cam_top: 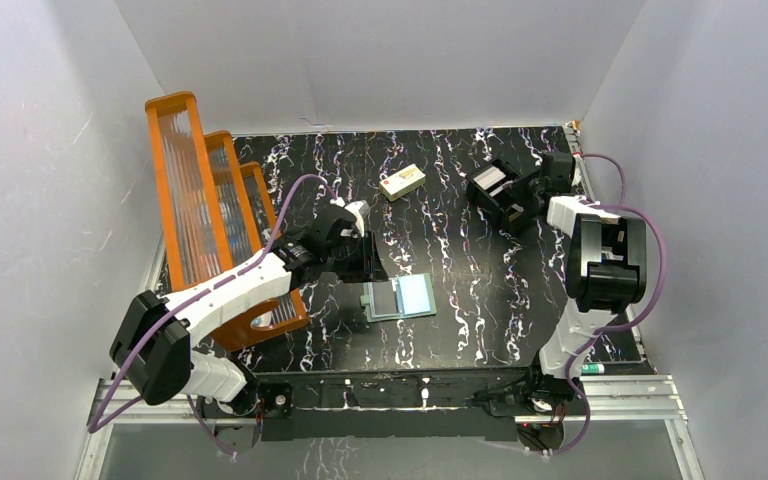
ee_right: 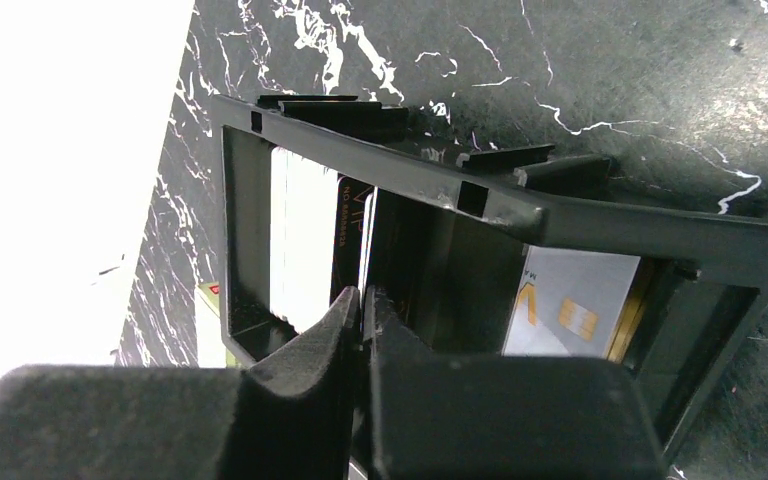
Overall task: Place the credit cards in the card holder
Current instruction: Pick up the credit card from the storage box.
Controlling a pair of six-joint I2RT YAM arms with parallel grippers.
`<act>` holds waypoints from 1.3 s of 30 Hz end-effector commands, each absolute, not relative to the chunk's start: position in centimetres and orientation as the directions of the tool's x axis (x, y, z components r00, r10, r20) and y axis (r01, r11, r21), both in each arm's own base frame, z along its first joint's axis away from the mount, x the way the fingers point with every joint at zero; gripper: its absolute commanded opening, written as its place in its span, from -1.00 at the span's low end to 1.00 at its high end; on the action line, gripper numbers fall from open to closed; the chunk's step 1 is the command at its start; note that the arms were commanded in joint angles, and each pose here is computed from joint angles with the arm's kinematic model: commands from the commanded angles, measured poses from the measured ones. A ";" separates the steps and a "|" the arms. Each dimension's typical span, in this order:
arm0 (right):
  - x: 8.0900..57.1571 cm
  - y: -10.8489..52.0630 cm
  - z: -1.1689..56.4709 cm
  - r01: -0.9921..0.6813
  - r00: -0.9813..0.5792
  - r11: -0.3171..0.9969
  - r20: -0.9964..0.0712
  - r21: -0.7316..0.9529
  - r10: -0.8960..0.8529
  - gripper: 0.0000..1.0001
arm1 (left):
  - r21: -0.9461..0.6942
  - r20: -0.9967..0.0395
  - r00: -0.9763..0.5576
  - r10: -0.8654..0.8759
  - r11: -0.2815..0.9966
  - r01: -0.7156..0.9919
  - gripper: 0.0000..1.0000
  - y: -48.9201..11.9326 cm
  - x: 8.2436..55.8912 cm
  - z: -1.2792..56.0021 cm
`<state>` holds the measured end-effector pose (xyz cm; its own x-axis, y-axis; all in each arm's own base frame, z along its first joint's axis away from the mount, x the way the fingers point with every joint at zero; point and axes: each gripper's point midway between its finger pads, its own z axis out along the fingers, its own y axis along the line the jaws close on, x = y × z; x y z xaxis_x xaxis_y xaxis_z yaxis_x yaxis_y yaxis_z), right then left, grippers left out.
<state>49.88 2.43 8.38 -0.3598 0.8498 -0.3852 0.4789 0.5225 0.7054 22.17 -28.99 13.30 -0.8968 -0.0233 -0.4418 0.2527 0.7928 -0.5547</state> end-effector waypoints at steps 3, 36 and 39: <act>51.3 2.1 12.5 0.401 -0.326 0.553 -0.450 0.731 0.831 -1.00 | -0.569 -0.444 -0.896 -0.022 0.779 0.262 -0.37 -29.1 21.7 13.7; 27.0 21.2 30.4 -0.366 -0.665 0.367 -0.517 0.855 0.539 -1.00 | -0.886 -0.407 -0.874 -0.264 0.349 0.306 0.16 -33.1 26.5 27.4; 25.6 22.7 31.0 -0.382 -0.689 0.330 -0.504 0.863 0.520 -1.00 | -0.895 -0.412 -0.870 -0.272 0.301 0.330 0.18 -33.3 26.2 28.3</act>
